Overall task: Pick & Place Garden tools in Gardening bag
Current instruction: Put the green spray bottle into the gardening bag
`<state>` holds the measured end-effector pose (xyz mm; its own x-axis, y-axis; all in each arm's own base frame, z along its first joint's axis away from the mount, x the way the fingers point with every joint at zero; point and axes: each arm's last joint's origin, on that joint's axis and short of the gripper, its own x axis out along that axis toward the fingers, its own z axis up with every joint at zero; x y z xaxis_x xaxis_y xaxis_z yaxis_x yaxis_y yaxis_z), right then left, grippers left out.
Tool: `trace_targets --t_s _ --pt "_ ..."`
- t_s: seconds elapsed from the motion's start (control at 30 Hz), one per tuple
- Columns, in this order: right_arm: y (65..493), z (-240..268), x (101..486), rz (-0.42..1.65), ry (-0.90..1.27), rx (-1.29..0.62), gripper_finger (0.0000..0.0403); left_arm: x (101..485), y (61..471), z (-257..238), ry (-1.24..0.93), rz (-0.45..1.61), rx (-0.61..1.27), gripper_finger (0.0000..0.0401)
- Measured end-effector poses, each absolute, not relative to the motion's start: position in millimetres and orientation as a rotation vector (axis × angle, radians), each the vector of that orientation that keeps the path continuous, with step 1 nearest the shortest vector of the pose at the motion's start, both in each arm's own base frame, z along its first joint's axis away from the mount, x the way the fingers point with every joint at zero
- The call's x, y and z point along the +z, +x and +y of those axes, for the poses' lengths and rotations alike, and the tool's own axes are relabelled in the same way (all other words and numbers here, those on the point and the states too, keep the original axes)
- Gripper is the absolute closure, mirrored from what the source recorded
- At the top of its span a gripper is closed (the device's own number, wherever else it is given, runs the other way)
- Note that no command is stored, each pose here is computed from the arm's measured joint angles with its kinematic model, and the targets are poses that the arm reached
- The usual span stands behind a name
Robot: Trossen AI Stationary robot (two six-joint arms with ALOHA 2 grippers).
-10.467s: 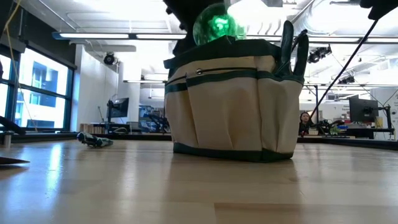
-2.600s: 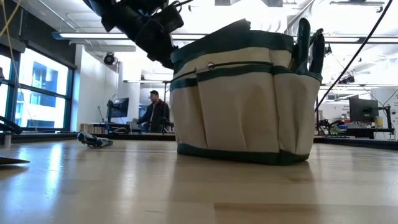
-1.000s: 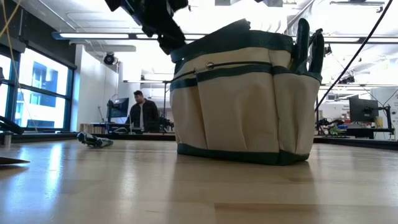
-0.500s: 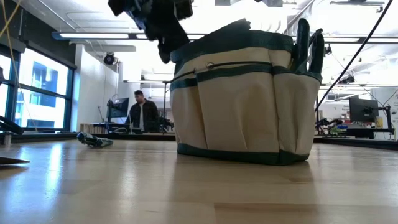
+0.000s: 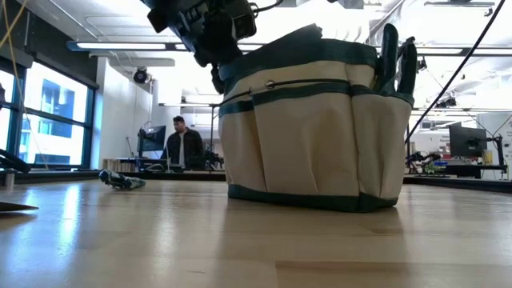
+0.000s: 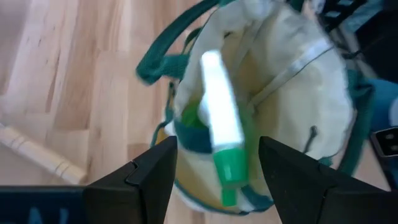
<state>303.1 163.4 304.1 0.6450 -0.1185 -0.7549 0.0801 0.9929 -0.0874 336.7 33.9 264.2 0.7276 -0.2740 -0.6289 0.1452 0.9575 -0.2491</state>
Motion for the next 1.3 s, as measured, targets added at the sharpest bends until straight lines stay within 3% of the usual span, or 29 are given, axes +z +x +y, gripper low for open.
trace_targets --t_s 0.67,0.83,1.13,1.3 --pt "303.2 163.4 304.2 0.862 -0.047 -0.113 0.0266 264.9 340.2 33.0 -0.201 0.685 -0.282 0.0184" --pt "303.1 163.4 304.1 0.862 -0.049 -0.112 0.0266 265.9 340.9 33.1 -0.198 0.673 -0.282 0.0225" --pt "303.1 163.4 304.1 0.862 -0.050 -0.112 0.0266 265.0 341.0 35.2 -0.175 0.683 -0.205 0.0340" --pt "303.1 163.4 304.1 0.862 -0.050 -0.112 0.0266 264.9 340.9 35.1 -0.175 0.684 -0.208 0.0352"
